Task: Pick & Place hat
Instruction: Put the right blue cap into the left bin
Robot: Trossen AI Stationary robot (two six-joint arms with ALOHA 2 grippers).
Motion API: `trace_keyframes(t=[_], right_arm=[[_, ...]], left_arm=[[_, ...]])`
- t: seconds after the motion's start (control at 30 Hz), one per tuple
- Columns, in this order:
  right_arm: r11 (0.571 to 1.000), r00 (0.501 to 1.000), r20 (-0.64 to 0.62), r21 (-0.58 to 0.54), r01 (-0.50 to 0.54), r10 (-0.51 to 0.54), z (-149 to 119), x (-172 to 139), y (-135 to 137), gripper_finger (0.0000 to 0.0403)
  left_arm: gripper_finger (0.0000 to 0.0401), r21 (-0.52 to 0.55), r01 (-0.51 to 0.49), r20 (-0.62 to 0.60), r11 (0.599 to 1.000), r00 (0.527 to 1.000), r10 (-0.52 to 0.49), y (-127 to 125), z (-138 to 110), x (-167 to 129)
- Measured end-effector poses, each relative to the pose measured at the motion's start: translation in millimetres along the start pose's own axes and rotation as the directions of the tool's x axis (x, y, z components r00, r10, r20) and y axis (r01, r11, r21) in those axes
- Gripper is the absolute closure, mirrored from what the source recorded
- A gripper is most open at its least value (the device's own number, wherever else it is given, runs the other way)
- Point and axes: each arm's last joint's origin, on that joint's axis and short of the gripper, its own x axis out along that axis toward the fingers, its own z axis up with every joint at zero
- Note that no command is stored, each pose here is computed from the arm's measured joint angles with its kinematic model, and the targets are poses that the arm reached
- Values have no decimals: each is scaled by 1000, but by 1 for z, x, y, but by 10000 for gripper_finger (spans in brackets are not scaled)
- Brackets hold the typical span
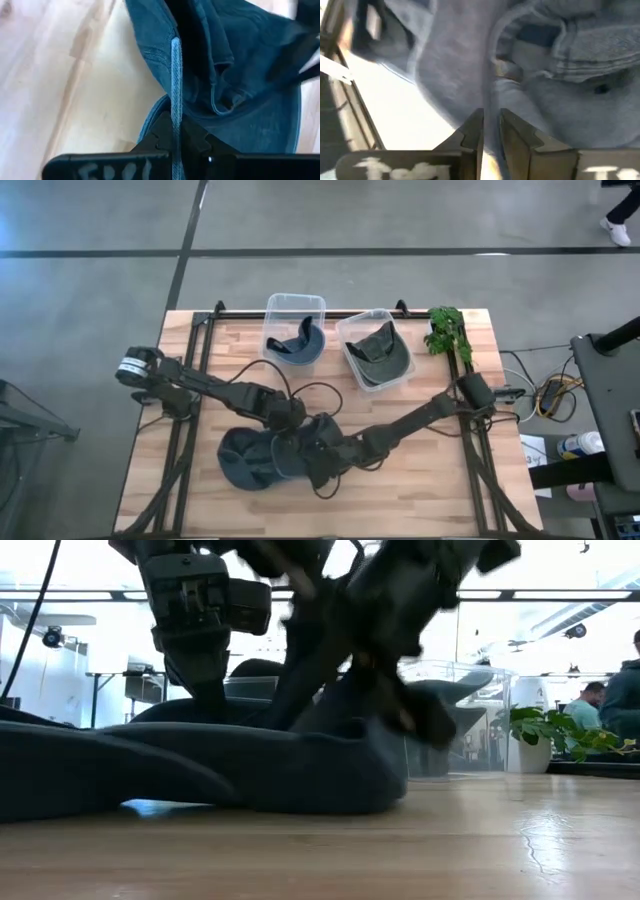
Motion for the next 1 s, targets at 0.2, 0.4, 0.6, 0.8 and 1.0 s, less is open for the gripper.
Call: trace_keyframes(t=[0.2,0.4,0.6,0.8,1.0], right_arm=[[983,975,135,-32,183,-177,9,-33,-5,344],[948,953,153,-145,283,-261,10,-46,-11,344],[886,951,152,-349,306,-269,9,-42,-12,344],[814,947,172,-484,321,-271,25,-31,-18,344],[788,959,226,-553,272,-172,46,-18,-15,344]], left_arm=[[391,-3,-2,8,1000,1000,2,0,1,0],[391,-1,6,8,1000,1000,-6,0,1,0],[391,2,21,28,1000,999,-21,-2,3,0],[391,4,45,64,999,997,-45,-3,4,3],[391,1,51,69,999,996,-51,-1,2,7]])
